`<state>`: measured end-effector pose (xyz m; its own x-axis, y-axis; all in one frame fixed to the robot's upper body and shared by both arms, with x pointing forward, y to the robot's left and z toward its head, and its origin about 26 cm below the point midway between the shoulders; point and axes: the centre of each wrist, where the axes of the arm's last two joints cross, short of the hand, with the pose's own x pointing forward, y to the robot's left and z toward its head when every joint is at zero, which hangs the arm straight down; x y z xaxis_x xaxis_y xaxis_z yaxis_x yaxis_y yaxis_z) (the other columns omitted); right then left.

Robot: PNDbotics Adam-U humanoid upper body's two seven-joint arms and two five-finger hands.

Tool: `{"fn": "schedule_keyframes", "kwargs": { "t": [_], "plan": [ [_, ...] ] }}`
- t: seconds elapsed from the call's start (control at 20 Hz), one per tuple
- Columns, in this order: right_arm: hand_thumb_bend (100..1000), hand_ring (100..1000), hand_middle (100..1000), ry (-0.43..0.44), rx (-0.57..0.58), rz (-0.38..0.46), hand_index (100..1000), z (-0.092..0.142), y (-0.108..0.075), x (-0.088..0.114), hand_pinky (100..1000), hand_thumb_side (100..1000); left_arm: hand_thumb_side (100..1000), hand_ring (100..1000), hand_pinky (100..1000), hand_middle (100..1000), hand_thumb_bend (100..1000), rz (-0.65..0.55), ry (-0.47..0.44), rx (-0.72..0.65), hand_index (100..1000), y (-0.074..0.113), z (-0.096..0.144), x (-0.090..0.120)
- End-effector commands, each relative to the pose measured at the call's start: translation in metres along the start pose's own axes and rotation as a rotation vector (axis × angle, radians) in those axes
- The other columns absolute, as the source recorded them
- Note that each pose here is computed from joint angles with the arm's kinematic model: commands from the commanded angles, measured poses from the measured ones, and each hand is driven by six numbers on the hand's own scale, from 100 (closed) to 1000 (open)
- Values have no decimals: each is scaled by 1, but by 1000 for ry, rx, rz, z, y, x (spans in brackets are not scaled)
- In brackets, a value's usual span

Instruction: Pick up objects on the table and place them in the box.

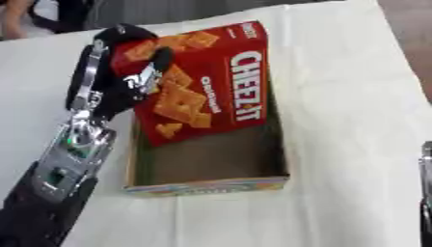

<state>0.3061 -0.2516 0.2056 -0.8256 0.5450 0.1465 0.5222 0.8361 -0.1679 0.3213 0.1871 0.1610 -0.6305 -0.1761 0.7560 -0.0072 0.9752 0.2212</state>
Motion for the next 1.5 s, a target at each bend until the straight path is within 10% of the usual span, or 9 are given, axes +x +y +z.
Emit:
{"fn": "schedule_keyframes", "kwargs": {
  "t": [0.05, 0.25, 0.3, 0.35, 0.45, 0.8, 1.0, 1.25, 1.5],
  "plan": [
    [100, 475, 538, -29, -11, -4, 629, -7, -1, 3, 260, 685, 283, 337, 284, 397, 197, -7, -45, -20, 443, 2, -2, 7],
    [100, 474, 538, -28, -10, -5, 629, -7, -1, 3, 259, 686, 704, 678, 685, 736, 593, 12, -135, -72, 817, 2, -3, 11],
    [100, 475, 538, -27, -10, -5, 629, -7, -1, 3, 260, 686, 675, 627, 630, 689, 541, 12, -154, -88, 774, 2, -3, 10],
    [100, 475, 538, -27, -10, -5, 629, -7, -1, 3, 260, 685, 766, 803, 844, 848, 729, 11, -167, -101, 929, 2, -2, 10],
    [100, 475, 538, -27, -10, -5, 629, -7, -1, 3, 260, 685, 789, 893, 980, 929, 821, -6, -202, -137, 991, 3, -3, 9],
    [100, 474, 538, -25, -8, -5, 629, -6, -1, 3, 260, 684, 672, 902, 986, 951, 962, -107, -243, -190, 988, 13, -6, 9],
    [100, 474, 537, -24, -8, -4, 629, -6, -2, 2, 259, 684, 635, 848, 925, 906, 902, -145, -260, -135, 933, 22, -7, 15],
    [100, 474, 537, -23, -9, -2, 629, -5, -2, 2, 259, 685, 897, 800, 851, 848, 148, -130, -326, 62, 880, 41, -5, 30],
    [100, 474, 537, -20, -3, 4, 629, -4, -3, 2, 259, 681, 925, 843, 895, 883, 100, -234, -423, 235, 911, 69, -2, 35]
  ]
}}
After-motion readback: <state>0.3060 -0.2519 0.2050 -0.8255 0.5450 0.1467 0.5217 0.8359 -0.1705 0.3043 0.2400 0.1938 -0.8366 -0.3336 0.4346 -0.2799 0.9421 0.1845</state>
